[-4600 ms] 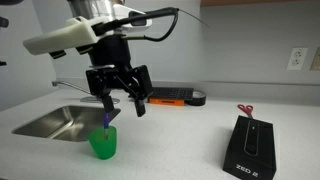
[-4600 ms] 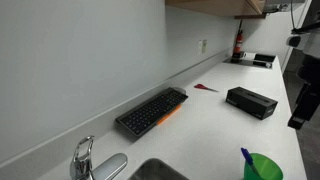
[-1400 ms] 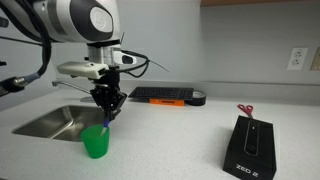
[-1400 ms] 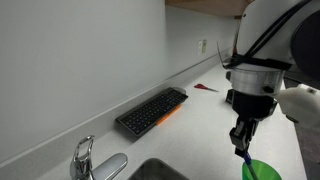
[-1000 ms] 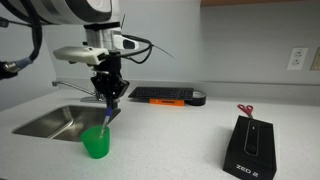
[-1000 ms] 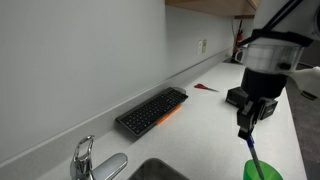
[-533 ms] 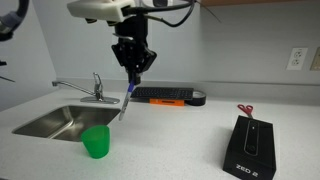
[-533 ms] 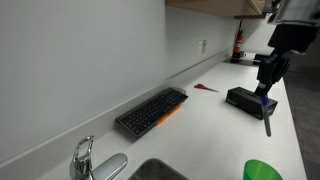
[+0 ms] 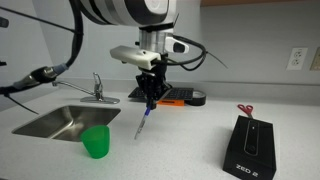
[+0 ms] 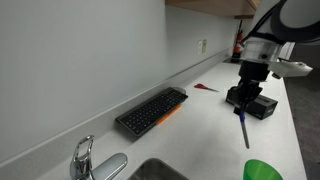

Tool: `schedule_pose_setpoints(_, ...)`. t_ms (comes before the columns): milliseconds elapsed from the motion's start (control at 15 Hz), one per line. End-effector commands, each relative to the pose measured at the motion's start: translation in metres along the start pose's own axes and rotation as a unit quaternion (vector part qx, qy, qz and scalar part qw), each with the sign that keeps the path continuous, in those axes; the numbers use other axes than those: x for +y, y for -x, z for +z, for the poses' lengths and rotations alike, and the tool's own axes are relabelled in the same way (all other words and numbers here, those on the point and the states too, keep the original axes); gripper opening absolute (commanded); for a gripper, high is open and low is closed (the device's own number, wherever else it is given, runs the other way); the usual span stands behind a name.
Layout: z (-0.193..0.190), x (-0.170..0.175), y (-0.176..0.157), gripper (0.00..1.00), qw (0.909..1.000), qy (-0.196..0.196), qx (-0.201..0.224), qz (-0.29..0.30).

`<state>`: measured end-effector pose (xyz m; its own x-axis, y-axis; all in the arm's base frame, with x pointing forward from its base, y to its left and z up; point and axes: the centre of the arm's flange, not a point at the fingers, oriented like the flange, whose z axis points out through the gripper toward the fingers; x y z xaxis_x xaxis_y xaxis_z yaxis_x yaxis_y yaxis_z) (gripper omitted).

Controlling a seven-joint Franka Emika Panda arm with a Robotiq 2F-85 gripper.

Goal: Remove the pen from the cup and place it on the table

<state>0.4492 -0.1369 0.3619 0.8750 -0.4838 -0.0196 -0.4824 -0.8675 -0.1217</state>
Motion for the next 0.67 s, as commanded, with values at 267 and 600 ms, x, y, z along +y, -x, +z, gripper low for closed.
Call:
schedule_pose_setpoints(267,0.046,-0.029,-0.067,0.04,0.999,0.004,-0.028,0.034)
schedule_pose_setpoints(600,0.043,-0.04,-0.078,0.62,0.9992,0.001,-0.014,0.038)
